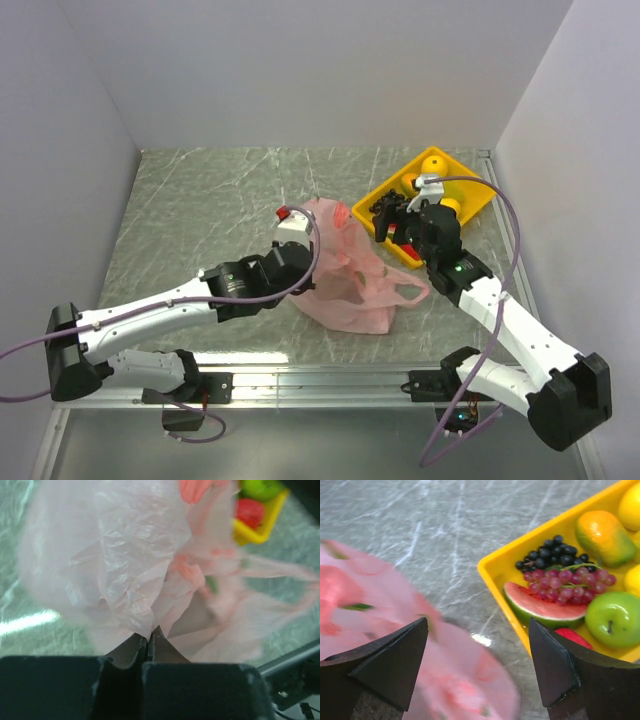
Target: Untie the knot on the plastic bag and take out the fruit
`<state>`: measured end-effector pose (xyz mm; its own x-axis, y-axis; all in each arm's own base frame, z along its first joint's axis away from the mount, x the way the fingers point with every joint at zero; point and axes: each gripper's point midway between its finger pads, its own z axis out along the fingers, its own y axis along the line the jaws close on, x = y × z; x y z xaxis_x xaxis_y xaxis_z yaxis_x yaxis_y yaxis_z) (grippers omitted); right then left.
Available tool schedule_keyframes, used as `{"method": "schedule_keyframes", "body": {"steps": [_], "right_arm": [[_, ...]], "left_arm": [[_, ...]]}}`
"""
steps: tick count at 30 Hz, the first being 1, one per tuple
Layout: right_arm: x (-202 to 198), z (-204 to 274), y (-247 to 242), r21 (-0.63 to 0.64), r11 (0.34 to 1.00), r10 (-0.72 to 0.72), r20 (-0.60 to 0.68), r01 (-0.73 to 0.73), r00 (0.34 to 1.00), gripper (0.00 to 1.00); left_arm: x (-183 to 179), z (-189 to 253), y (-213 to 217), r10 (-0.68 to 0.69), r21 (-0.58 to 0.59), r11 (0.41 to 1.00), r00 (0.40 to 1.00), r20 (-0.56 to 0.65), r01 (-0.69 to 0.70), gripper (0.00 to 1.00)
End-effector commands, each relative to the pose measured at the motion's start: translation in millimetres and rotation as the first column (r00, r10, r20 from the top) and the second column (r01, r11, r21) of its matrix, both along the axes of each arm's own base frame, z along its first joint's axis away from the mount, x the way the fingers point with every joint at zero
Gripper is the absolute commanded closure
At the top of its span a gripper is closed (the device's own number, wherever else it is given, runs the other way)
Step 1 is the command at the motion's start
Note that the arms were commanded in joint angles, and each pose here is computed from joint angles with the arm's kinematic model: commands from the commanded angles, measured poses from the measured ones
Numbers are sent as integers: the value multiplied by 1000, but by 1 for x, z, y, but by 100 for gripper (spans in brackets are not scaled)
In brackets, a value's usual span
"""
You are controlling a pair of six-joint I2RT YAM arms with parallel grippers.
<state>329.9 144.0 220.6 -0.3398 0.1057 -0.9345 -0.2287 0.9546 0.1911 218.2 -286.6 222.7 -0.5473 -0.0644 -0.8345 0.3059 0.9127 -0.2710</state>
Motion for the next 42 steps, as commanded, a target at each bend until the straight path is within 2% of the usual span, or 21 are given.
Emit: {"method": "schedule_keyframes", "body": {"steps": [1, 5, 8, 12, 16, 21, 24, 26, 28, 35, 39, 42], "right_arm": [[-13, 21, 20, 9, 990, 137, 80, -138, 987, 13], [-33, 16, 46, -16, 963, 269, 68, -268, 961, 13], [-51, 6, 73, -39, 923, 383, 32, -382, 923, 16], [-85, -11, 123, -64, 832, 550, -36, -551, 834, 20], [-99, -39, 157, -98, 779, 608, -121, -619, 784, 23], [-83, -80, 170, -171, 786, 556, -228, -595, 800, 23], [-79, -98, 177, -196, 766, 557, -273, -612, 785, 21], [-70, -112, 173, -240, 780, 506, -304, -579, 807, 20], [-61, -116, 170, -267, 799, 463, -301, -539, 834, 19], [-49, -152, 164, -330, 802, 382, -356, -497, 853, 20], [-34, -160, 154, -369, 838, 285, -330, -401, 900, 20], [-27, -162, 152, -360, 856, 260, -324, -372, 910, 20]], "left_arm": [[3, -42, 35, 139, 95, 987, 989, -54, -133, 100], [9, -66, 55, 183, 19, 983, 973, -140, -182, 99], [11, -90, 73, 237, 16, 971, 948, -212, -239, 99], [10, -125, 88, 278, 4, 957, 913, -298, -290, 100], [12, -137, 88, 276, -29, 953, 906, -321, -300, 99], [14, -143, 78, 238, -25, 965, 909, -342, -263, 100], [15, -146, 77, 232, -12, 968, 910, -345, -251, 99], [15, -145, 76, 228, -13, 969, 912, -340, -247, 100], [16, -146, 77, 227, -7, 970, 914, -335, -244, 100], [16, -148, 75, 218, -1, 973, 915, -339, -232, 99], [15, -149, 75, 213, 3, 974, 915, -343, -226, 99], [15, -149, 76, 214, 1, 974, 915, -341, -227, 99]]}}
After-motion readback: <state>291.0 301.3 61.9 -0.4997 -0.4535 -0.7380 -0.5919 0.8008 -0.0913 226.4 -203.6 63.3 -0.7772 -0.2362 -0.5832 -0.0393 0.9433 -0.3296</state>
